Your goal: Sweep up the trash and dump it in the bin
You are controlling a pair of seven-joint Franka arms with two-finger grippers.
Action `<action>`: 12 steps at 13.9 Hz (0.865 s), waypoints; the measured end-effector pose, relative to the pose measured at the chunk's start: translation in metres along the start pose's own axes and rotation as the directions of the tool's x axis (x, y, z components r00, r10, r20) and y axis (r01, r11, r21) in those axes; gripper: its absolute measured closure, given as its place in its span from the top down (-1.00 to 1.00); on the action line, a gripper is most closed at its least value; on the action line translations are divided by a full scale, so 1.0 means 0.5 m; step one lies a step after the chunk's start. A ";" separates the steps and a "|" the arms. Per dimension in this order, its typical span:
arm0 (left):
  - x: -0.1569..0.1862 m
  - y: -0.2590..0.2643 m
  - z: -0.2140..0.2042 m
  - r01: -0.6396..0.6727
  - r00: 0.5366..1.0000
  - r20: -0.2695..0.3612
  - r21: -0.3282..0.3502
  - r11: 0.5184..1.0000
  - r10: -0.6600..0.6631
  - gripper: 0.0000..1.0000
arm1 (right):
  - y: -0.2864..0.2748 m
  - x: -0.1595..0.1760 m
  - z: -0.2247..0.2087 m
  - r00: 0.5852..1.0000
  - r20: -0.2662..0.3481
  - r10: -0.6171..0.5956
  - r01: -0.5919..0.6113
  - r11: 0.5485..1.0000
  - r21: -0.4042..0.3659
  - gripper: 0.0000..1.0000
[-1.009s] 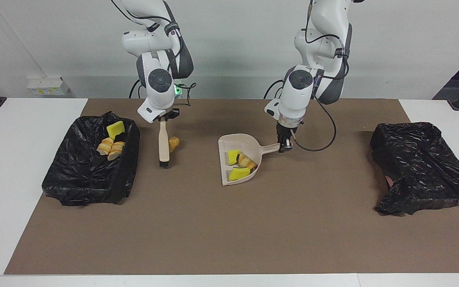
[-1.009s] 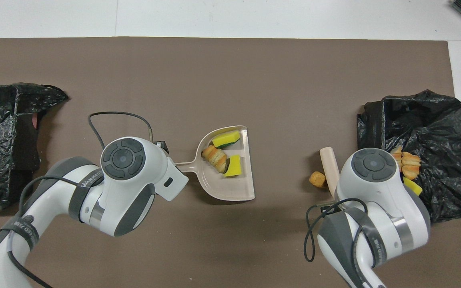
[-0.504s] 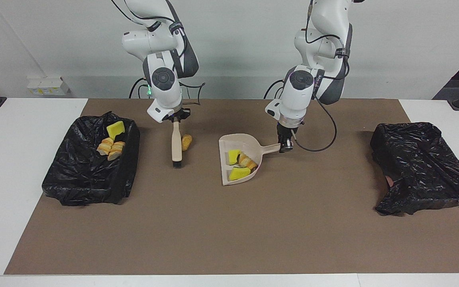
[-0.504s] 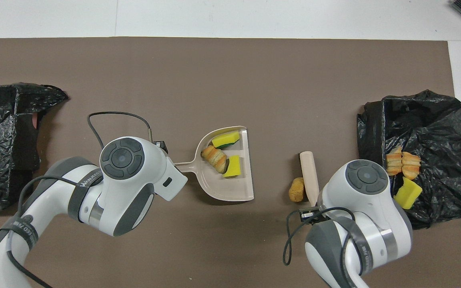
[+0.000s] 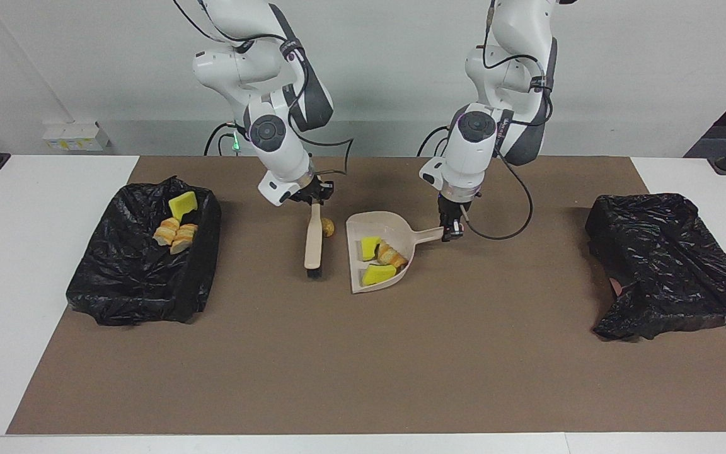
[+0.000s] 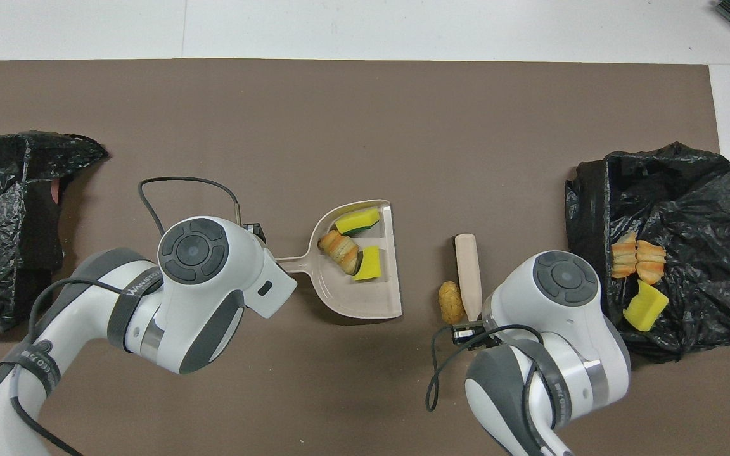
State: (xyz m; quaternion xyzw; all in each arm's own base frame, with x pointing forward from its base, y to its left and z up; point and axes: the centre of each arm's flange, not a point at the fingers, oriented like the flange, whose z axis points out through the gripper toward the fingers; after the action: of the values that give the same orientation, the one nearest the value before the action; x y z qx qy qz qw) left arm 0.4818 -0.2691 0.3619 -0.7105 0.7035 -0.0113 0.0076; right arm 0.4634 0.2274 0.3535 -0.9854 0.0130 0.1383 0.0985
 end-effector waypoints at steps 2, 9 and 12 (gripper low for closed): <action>0.000 0.000 0.000 0.000 1.000 0.000 0.000 1.000 0.000 -0.33 | -0.049 0.009 -0.021 1.000 -0.016 0.024 -0.024 1.000 0.007 -0.46; -0.008 0.000 0.006 0.006 1.000 0.004 -0.005 1.000 -0.006 -0.33 | 0.021 -0.114 -0.043 0.991 0.049 0.122 -0.099 0.936 -0.338 -0.46; -0.011 0.001 0.009 0.007 1.000 0.005 -0.007 1.000 -0.007 -0.33 | 0.045 -0.153 0.019 0.983 0.074 0.168 -0.131 0.926 -0.353 -0.46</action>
State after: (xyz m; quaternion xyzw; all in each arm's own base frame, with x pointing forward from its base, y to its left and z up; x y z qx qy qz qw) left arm 0.4814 -0.2638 0.3573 -0.7132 0.7009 -0.0073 0.0067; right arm 0.3859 0.2073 0.3614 -0.9750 0.0586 0.1962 -0.0867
